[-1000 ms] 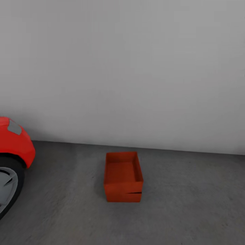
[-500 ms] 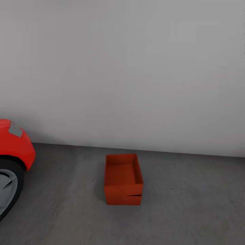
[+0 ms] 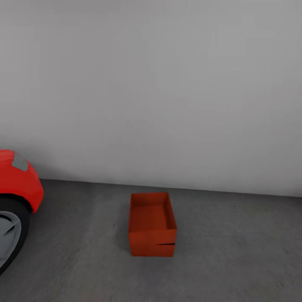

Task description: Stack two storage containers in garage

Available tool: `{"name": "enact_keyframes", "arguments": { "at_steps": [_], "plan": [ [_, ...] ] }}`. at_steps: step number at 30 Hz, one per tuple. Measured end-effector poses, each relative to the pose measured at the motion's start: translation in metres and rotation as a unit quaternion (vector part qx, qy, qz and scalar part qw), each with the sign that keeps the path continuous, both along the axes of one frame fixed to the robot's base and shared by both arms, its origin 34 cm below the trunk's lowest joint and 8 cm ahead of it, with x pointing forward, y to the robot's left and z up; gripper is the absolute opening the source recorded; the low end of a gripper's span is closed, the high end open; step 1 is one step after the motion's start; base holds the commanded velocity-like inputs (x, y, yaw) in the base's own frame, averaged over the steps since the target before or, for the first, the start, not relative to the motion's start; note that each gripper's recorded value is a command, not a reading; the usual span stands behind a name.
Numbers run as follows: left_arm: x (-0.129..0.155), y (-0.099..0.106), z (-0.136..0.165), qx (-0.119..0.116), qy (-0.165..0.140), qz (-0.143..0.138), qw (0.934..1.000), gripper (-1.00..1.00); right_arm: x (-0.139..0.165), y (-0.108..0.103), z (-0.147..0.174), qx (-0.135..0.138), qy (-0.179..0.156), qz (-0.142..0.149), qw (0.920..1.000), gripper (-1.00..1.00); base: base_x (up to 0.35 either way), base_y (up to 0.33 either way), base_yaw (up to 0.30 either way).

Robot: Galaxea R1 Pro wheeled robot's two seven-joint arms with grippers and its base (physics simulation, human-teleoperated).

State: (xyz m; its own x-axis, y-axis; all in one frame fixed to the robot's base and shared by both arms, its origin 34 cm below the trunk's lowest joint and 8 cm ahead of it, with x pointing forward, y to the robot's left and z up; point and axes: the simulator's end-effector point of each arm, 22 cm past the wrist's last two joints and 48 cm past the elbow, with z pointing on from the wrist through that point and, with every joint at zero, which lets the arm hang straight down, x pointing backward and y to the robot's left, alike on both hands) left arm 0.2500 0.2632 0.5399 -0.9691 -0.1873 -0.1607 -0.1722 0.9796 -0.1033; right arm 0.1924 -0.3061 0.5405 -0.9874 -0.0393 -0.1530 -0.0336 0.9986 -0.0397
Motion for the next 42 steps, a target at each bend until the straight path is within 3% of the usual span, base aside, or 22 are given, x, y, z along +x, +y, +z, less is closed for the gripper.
{"name": "enact_keyframes", "arguments": {
  "at_steps": [3, 42],
  "plan": [
    [0.002, -0.004, 0.001, -0.010, -0.006, -0.002, 0.9999, 1.00, 0.002, 0.000, 0.000, 0.000, -0.003, -0.002, 1.0000, 1.00, 0.000, 0.000, 0.000],
    [0.032, -0.003, 0.010, -0.008, -0.046, -0.005, 0.9989, 1.00, 0.027, -0.001, 0.005, 0.000, -0.036, -0.006, 0.9993, 1.00, 0.000, 0.000, 0.000]
  ]
}}
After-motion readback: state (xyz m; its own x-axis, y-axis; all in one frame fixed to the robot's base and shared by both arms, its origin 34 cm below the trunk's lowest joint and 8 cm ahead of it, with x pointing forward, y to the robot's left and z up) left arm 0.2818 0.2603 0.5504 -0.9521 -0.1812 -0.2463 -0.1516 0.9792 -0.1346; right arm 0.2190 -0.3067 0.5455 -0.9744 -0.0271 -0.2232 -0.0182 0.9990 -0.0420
